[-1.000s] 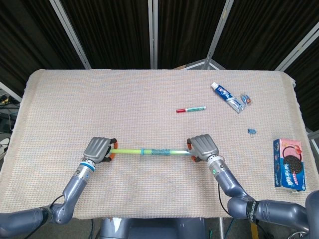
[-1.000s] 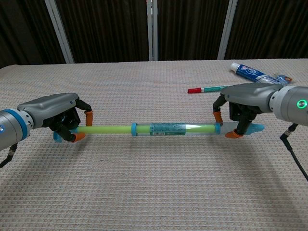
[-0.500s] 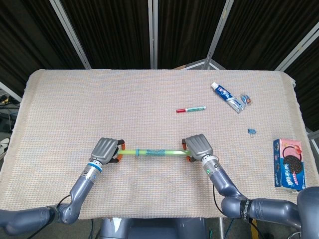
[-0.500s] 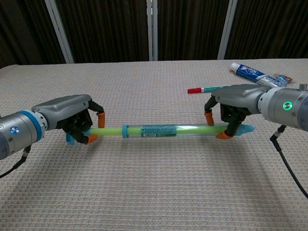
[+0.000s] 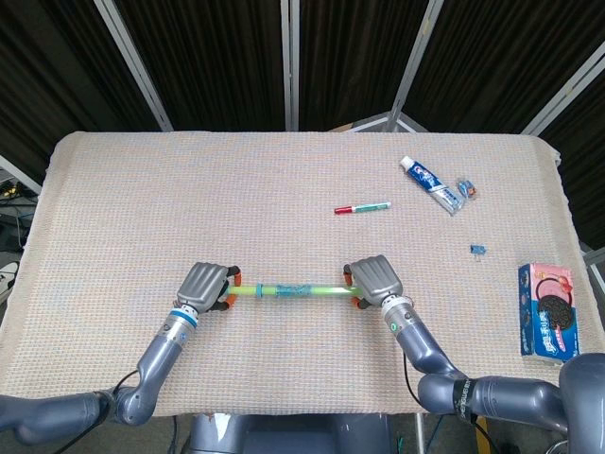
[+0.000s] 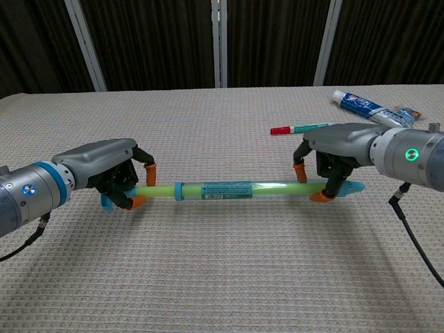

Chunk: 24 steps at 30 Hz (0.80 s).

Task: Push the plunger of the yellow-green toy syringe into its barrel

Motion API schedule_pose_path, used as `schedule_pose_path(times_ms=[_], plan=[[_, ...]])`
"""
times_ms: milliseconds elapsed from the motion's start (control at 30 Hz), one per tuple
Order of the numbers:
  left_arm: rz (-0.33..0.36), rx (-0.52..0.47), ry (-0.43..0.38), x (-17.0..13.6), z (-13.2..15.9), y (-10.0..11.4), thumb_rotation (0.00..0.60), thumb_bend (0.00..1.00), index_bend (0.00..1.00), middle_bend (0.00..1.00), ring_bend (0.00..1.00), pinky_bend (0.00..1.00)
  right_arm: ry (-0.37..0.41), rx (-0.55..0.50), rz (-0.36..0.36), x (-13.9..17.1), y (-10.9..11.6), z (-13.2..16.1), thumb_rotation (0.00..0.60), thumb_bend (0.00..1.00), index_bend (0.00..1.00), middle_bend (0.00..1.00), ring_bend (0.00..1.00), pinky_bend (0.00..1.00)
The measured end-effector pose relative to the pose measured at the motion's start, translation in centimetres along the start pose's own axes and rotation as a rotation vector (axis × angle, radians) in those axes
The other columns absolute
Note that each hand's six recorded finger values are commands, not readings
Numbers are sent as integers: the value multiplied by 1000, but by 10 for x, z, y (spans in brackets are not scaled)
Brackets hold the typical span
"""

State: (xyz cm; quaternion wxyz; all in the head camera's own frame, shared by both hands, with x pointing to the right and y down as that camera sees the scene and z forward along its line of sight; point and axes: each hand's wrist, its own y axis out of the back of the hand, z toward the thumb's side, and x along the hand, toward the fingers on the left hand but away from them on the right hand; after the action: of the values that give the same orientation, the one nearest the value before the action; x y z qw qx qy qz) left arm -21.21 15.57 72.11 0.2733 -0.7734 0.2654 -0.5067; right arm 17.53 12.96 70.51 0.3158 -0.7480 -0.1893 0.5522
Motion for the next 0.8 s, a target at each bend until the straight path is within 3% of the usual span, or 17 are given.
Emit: schedule_pose_path(times_ms=[67,200,267,433,700,800], plan=[[-1,3,-1,0,0,-1,600,423,515,809,800,962,-1,2,0,0,0,-1,600,326,591,1000,1000,1000],[-6,3,-2,-1,-1,-2,600,326,125,809,800,960,-1,8,1,0,-1,-3,600,41,261,999,1000,1000],[-8,2,2,-1,-3,-2,600,270,6,809,800,960,-4,10,2,1,-1,-5,600,0,146,998,1000,1000],[9,4,23,-3,-14,2,600,264,0,805,800,960,-18,9,-11,4,3,-14,600,0,33,995,1000,1000],[72,8,67,-15,-44,25,600,264,0,782,794,951,-42,17,-65,22,18,-38,600,0,41,989,1000,1000],[114,14,86,-24,-58,40,600,264,0,715,736,886,-54,19,-95,32,26,-49,600,0,81,955,995,1000]])
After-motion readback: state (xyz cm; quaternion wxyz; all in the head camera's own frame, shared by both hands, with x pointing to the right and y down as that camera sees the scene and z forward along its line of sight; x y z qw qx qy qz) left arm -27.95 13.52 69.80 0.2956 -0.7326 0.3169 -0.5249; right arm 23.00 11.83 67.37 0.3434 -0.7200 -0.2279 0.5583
